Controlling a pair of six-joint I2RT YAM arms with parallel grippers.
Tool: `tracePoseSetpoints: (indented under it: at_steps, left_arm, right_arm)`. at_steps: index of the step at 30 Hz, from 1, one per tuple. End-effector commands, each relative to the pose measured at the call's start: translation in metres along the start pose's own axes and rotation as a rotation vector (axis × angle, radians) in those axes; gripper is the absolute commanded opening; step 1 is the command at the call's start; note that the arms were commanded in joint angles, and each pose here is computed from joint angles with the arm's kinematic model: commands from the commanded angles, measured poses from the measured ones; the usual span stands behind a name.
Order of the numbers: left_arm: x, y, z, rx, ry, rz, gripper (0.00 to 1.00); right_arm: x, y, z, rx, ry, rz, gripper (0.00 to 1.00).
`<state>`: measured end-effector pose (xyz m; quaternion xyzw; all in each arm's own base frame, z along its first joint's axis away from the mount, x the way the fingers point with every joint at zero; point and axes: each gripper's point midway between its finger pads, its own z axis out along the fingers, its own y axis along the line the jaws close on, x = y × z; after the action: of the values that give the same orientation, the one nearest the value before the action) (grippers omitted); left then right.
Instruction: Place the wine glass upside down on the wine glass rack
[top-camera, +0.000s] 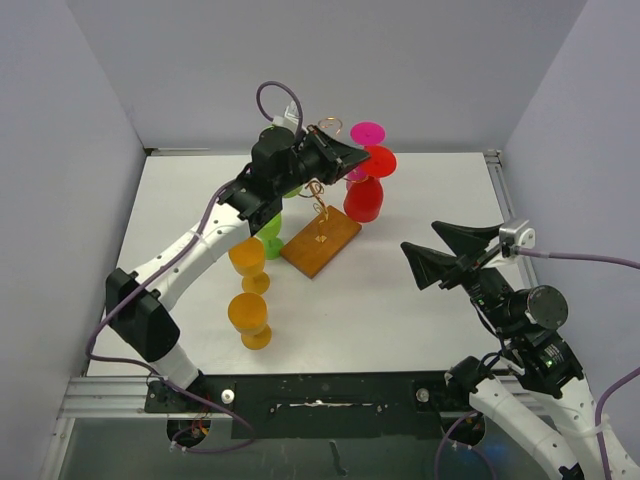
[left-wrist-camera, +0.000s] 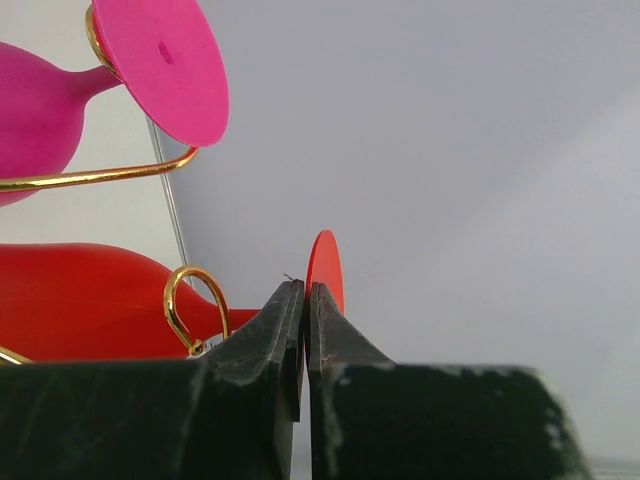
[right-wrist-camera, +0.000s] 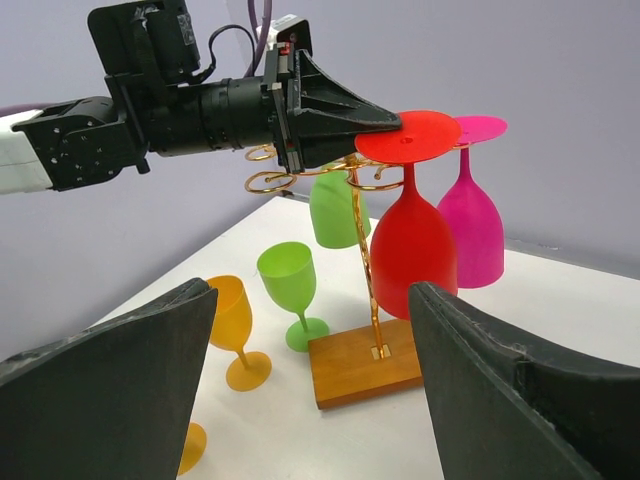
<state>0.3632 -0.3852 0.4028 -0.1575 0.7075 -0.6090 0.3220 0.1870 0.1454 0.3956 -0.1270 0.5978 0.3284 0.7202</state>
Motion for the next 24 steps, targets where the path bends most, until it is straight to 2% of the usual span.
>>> tracePoseSetpoints:
  at_steps: [1, 24]
  left_arm:
    - [-0.019, -0.031, -0.001, 0.078, -0.057, 0.038, 0.0]
    - [-0.021, -0.008, 0.015, 0.016, -0.083, 0.043, 0.0]
  right_arm:
    - [-0.018, 0.004, 0.0, -0.01, -0.072, 0.007, 0.79]
    - [-0.019, 0.004, -0.001, -0.012, -0.082, 0.015, 0.8]
